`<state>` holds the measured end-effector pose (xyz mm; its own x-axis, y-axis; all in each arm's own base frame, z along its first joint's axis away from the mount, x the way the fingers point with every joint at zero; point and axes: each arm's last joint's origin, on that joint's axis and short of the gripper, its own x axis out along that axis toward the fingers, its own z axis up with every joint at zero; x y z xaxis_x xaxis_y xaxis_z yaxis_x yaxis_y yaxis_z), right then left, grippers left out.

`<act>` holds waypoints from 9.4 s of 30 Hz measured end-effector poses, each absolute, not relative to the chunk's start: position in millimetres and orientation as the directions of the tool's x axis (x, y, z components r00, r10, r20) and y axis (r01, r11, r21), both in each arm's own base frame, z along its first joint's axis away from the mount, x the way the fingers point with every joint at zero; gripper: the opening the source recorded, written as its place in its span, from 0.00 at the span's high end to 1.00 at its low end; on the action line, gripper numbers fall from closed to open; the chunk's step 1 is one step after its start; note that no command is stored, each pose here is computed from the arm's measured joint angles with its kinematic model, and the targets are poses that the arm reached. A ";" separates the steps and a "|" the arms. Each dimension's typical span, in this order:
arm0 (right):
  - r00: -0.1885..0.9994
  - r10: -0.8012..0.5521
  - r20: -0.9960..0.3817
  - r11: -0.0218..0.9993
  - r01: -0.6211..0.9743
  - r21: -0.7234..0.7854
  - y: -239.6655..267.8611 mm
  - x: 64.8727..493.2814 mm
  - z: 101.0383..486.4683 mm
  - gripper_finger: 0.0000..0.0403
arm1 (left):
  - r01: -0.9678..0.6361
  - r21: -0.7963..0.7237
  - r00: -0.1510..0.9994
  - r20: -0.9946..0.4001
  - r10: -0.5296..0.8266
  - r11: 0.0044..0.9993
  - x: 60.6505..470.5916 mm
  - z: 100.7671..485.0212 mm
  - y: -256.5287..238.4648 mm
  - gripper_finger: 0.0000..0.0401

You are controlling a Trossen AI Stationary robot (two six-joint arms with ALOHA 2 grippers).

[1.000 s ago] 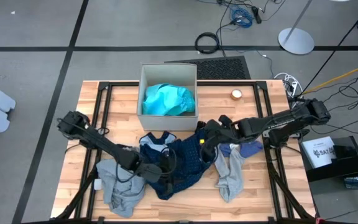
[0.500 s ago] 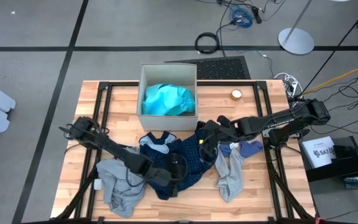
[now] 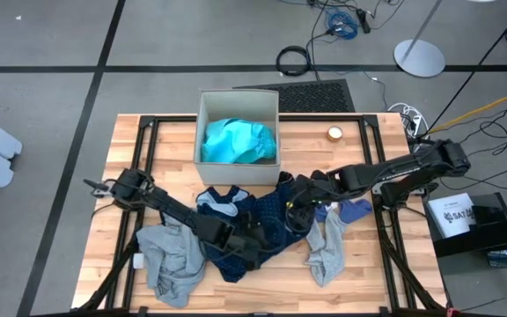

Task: Sort clothes
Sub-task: Put the dark blue polo shirt into the white laundry organizer

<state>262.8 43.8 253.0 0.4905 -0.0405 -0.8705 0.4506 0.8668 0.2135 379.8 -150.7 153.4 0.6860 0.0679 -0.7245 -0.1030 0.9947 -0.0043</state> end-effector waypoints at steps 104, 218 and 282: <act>0.492 -0.070 -0.868 0.942 -0.254 -0.220 140.4 310.3 135.8 0.58 | 0.007 -0.011 0.735 -0.678 -0.013 1.000 321.5 383.5 -177.3 0.47; 0.898 -0.275 -0.344 0.948 0.194 -0.251 139.6 340.1 150.7 0.65 | -0.476 -0.154 0.829 -0.406 0.383 0.866 249.1 425.8 -127.2 1.00; 0.991 -0.126 -0.038 0.975 0.116 -0.190 118.6 171.5 464.7 1.00 | -0.155 0.127 0.988 0.029 0.152 0.980 216.9 510.7 -161.0 1.00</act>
<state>171.5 118.6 464.7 0.9913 -0.1258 -0.0377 0.1165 0.9749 -0.1899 216.9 -161.0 510.7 0.9879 0.1523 0.0286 -0.1547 0.9798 0.1270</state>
